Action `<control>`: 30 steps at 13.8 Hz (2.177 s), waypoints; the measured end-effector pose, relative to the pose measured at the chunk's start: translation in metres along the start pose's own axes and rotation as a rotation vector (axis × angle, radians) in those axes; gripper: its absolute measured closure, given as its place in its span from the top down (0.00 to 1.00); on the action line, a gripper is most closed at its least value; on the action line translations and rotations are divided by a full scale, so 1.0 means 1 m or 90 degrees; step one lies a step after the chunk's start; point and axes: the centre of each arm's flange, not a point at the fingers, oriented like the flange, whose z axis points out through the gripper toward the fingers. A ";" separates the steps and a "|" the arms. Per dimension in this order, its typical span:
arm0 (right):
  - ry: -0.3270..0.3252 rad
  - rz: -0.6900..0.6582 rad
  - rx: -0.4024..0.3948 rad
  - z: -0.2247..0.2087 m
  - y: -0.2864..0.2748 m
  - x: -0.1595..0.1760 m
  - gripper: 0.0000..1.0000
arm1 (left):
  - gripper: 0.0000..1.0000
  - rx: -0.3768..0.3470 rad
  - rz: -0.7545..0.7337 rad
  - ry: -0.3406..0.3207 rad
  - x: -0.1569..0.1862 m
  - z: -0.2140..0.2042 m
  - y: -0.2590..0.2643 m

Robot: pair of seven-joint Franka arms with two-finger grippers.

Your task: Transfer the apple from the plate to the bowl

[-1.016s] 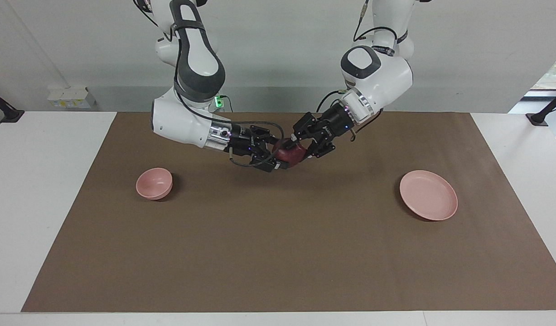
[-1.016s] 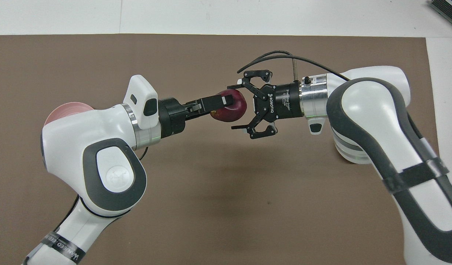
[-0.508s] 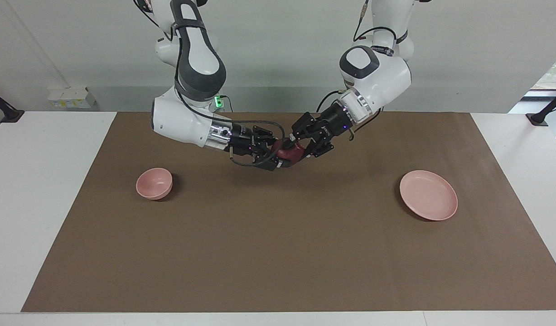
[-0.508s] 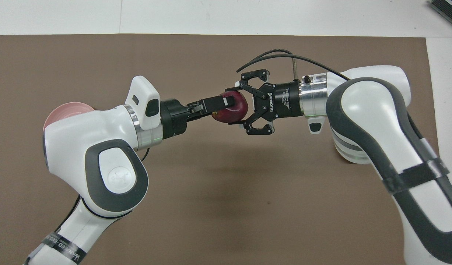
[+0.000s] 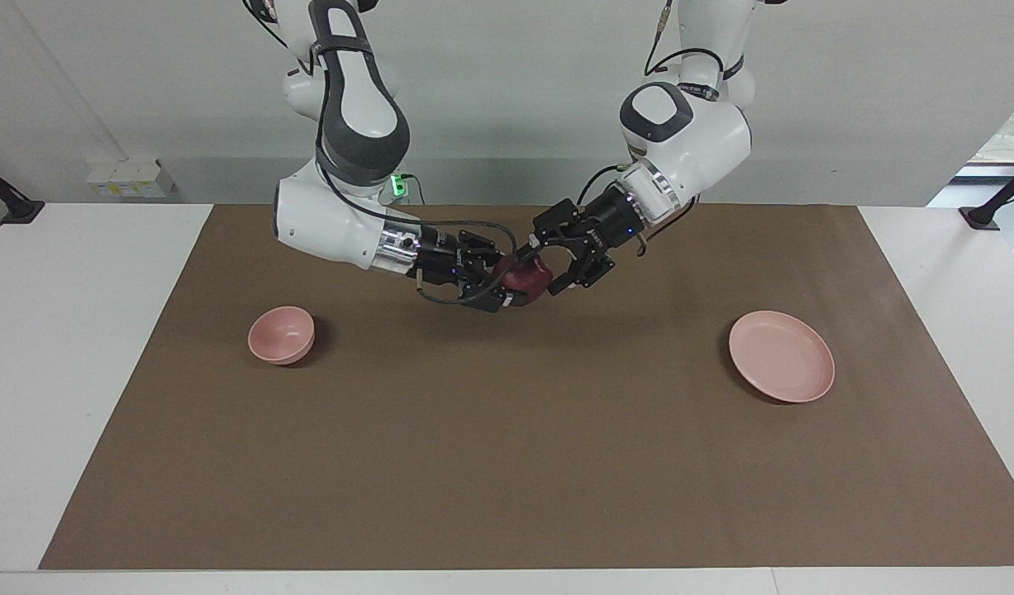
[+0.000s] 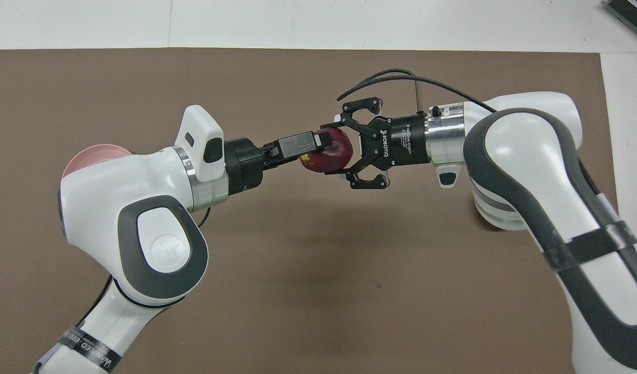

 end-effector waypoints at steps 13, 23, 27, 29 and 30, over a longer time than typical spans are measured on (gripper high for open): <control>0.256 -0.306 -0.209 -0.099 0.011 0.099 0.76 | 1.00 0.296 0.201 -0.068 0.033 -0.018 -0.041; 0.431 -0.591 -0.532 -0.147 0.021 0.132 0.76 | 1.00 0.537 0.271 -0.129 0.072 -0.069 -0.102; 0.419 -0.653 -0.611 -0.162 0.047 0.156 0.76 | 1.00 0.557 0.277 -0.126 0.083 -0.083 -0.097; 0.430 -0.673 -0.634 -0.181 0.055 0.171 0.76 | 1.00 0.560 0.274 -0.131 0.086 -0.087 -0.093; 0.436 -0.683 -0.641 -0.191 0.055 0.177 0.76 | 1.00 0.561 0.273 -0.132 0.087 -0.089 -0.091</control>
